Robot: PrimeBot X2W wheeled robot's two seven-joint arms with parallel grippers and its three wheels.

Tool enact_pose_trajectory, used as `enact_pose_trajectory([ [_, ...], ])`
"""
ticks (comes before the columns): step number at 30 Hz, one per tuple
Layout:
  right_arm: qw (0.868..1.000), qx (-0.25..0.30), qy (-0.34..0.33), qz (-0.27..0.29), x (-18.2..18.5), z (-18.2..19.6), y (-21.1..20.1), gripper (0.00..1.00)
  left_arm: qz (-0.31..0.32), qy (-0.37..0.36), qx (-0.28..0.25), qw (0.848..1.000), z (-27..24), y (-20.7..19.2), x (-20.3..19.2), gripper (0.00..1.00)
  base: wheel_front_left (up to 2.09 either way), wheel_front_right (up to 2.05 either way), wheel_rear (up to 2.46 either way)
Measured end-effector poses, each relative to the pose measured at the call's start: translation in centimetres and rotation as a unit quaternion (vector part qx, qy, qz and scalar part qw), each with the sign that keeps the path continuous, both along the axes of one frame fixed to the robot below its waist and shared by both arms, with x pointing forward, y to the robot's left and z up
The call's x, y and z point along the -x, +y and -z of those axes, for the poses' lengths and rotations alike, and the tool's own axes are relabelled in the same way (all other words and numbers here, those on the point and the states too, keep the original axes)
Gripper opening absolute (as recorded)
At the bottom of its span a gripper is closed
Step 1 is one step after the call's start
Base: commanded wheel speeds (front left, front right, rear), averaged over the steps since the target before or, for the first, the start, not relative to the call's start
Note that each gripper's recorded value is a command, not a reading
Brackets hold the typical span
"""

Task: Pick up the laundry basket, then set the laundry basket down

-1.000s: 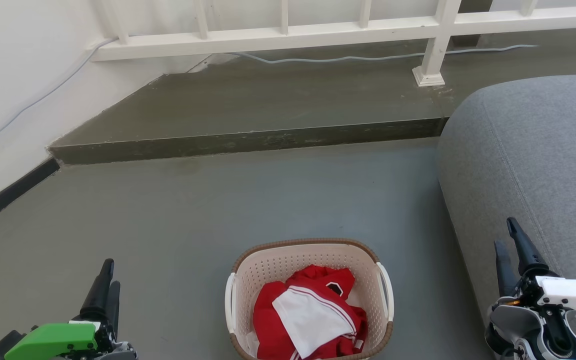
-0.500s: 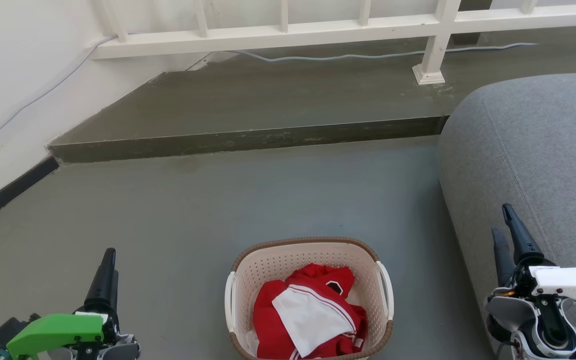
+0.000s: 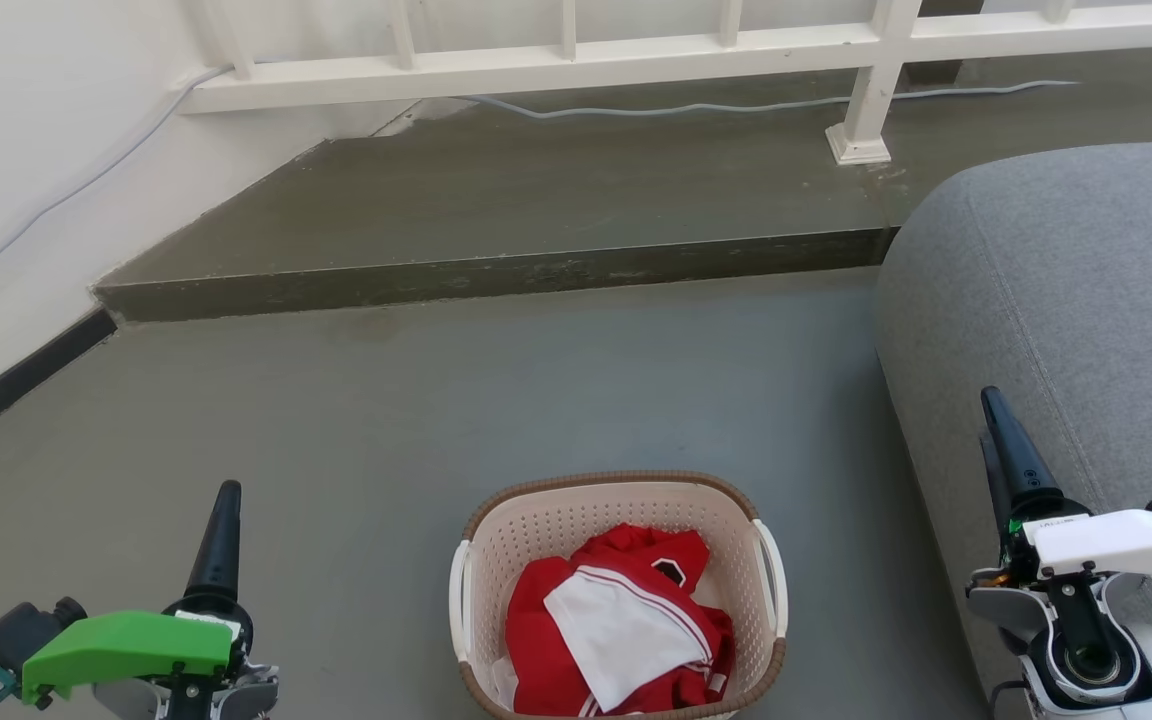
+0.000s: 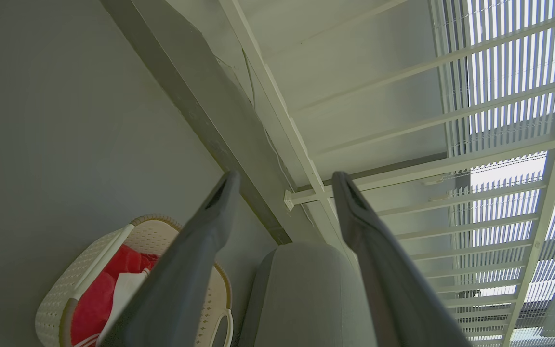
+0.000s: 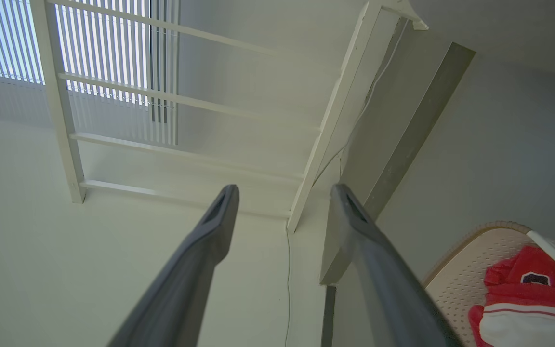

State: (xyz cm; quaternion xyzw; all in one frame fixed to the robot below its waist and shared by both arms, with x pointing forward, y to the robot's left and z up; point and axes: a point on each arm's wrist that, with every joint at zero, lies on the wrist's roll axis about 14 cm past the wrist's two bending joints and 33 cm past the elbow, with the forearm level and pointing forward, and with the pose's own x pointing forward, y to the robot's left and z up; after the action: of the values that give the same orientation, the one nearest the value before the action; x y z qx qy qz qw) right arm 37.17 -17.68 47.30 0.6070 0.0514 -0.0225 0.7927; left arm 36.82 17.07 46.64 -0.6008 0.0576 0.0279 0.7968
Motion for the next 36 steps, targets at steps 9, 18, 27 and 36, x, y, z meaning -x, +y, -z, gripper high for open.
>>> enact_pose_trajectory([
  [9,0.995,0.092,-0.012,-0.021,-0.3,-0.4,0.1,1.00,0.002,-0.021,-0.074,0.997,-1.0,0.2,-0.5,1.00,0.00,0.00,0.00],
  [18,0.982,0.180,-0.023,-0.051,-0.4,-0.4,1.2,1.00,0.013,-0.041,-0.169,0.985,-1.9,0.1,-0.7,1.00,0.00,0.00,0.00],
  [27,0.960,0.270,-0.031,-0.064,-0.8,-0.7,1.6,1.00,0.030,-0.066,-0.268,0.961,-2.9,-0.4,-0.9,1.00,0.00,0.00,0.00],
  [36,0.941,0.328,-0.046,-0.075,-0.9,-0.9,2.5,1.00,0.036,-0.086,-0.339,0.936,-3.7,-1.1,-1.0,1.00,0.00,0.00,0.00],
])
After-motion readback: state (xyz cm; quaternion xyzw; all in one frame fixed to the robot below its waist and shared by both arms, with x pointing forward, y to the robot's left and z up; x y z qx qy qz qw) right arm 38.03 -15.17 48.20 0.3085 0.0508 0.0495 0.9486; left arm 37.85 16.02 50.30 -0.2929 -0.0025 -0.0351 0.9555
